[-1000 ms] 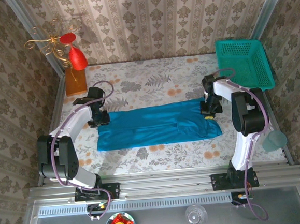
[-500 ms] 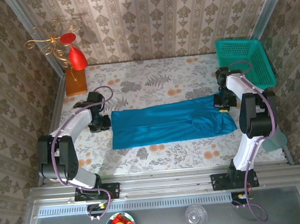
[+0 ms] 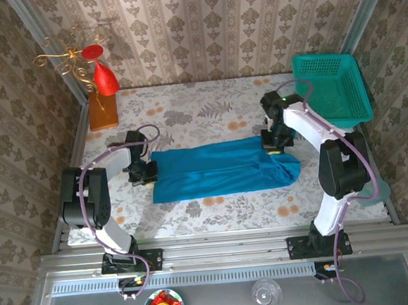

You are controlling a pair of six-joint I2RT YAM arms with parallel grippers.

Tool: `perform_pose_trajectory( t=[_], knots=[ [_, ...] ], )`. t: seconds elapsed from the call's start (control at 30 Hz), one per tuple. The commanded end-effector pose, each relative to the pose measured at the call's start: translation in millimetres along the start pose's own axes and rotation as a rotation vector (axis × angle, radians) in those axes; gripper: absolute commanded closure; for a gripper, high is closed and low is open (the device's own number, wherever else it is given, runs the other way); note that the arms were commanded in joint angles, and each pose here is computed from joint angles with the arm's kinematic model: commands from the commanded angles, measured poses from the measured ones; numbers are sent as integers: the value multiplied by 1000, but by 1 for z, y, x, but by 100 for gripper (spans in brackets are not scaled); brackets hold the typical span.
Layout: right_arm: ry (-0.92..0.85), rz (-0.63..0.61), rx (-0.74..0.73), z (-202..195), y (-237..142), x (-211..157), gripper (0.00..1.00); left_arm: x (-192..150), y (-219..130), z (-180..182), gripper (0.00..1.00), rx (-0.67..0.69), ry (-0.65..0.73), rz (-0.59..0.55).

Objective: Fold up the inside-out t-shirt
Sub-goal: Fold the T-shirt at the center of the table.

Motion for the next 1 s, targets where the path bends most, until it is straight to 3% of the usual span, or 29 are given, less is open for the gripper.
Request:
perform_pose_trajectory(
  t=[0.0, 0.33, 0.5, 0.97],
  knots=[
    [12, 57, 104, 45, -10, -17, 100, -5, 9, 1, 98, -34, -28, 18],
    [-147, 127, 306, 197, -11, -62, 100, -2, 15, 1, 100, -104, -33, -9],
    [-213, 179, 362, 252, -6, -84, 100, 0, 17, 0, 100, -120, -25, -16],
    [-237, 275, 526, 321, -2, -106, 100, -8, 21, -1, 100, -114, -19, -1]
  ],
)
Point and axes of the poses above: each hand's point on the last joint's axis, 136 mm out from that joint toward the fingers, its own y axis out along the fingers, its own z axis along the line the jaws close on, x = y × z, the point moved 4 cm from there along -y, back along the fingers, and after that the axes turned 14 degrees about y, right-handed, at the moved point
